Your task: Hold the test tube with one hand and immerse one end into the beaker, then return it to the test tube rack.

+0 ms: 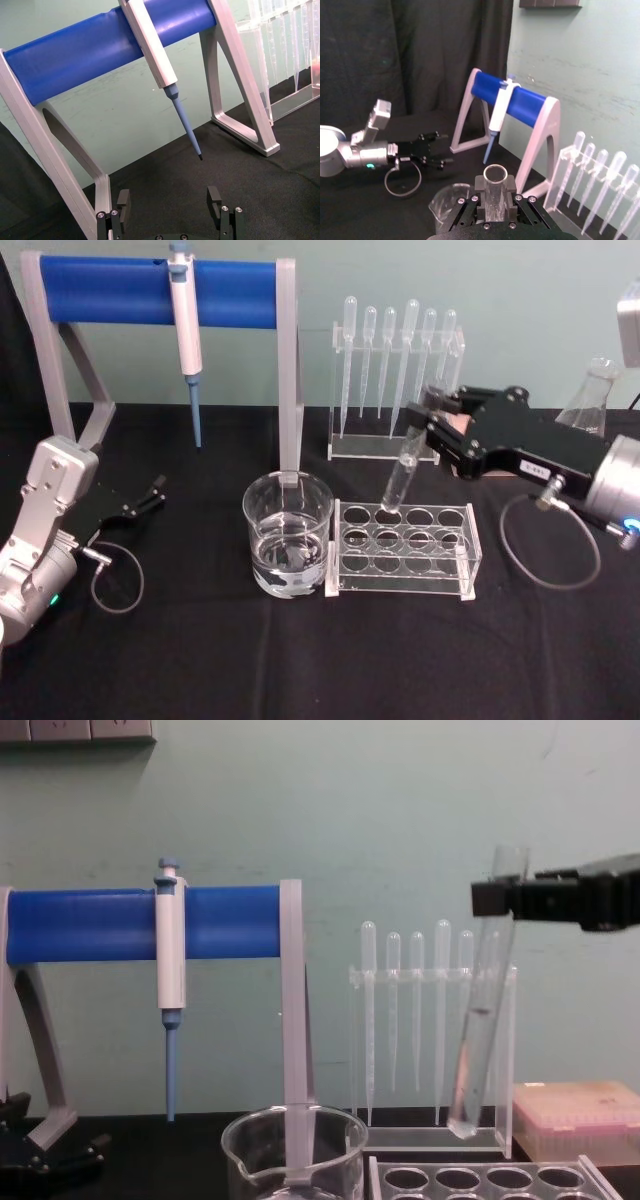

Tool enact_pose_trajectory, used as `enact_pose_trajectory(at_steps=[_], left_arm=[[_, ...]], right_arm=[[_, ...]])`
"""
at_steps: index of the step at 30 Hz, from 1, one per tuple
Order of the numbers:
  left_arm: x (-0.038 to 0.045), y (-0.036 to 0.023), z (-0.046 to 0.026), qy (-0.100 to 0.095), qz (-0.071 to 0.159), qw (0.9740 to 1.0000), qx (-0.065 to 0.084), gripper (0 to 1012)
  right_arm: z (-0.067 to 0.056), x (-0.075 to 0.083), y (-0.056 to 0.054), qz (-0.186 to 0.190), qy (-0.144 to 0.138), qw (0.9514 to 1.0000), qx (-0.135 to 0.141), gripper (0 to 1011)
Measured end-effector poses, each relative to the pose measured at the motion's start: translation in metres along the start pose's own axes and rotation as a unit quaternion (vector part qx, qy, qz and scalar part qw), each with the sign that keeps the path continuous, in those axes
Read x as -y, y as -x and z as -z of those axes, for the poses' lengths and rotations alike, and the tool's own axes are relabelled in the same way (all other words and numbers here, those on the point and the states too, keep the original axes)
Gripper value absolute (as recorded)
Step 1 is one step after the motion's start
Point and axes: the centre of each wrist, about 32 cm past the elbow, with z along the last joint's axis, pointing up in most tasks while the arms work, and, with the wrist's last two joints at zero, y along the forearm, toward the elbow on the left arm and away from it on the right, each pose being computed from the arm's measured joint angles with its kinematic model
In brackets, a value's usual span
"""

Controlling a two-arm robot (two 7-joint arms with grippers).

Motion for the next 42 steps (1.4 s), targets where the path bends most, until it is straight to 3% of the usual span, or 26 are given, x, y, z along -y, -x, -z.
enact_pose_trajectory(at_steps=[11, 17, 28, 42], left_arm=[[0.0, 0.0, 0.0, 0.0, 0.0, 1.0, 0.0, 1000], [0.0, 0.0, 0.0, 0.0, 0.0, 1.0, 0.0, 1000], [0.0, 0.0, 0.0, 0.0, 0.0, 1.0, 0.0, 1000], [0.0, 0.0, 0.0, 0.0, 0.0, 1.0, 0.0, 1000]], right_arm=[[-0.029, -0.03, 0.005, -0.037, -0.02, 0.9991, 0.008, 224], [-0.03, -0.047, 0.008, -0.052, -0.018, 0.9985, 0.006, 224], [-0.011, -0.068, 0.016, -0.063, -0.006, 0.998, -0.001, 224], [0.032, -0.083, 0.024, -0.056, -0.001, 0.9984, -0.002, 225]])
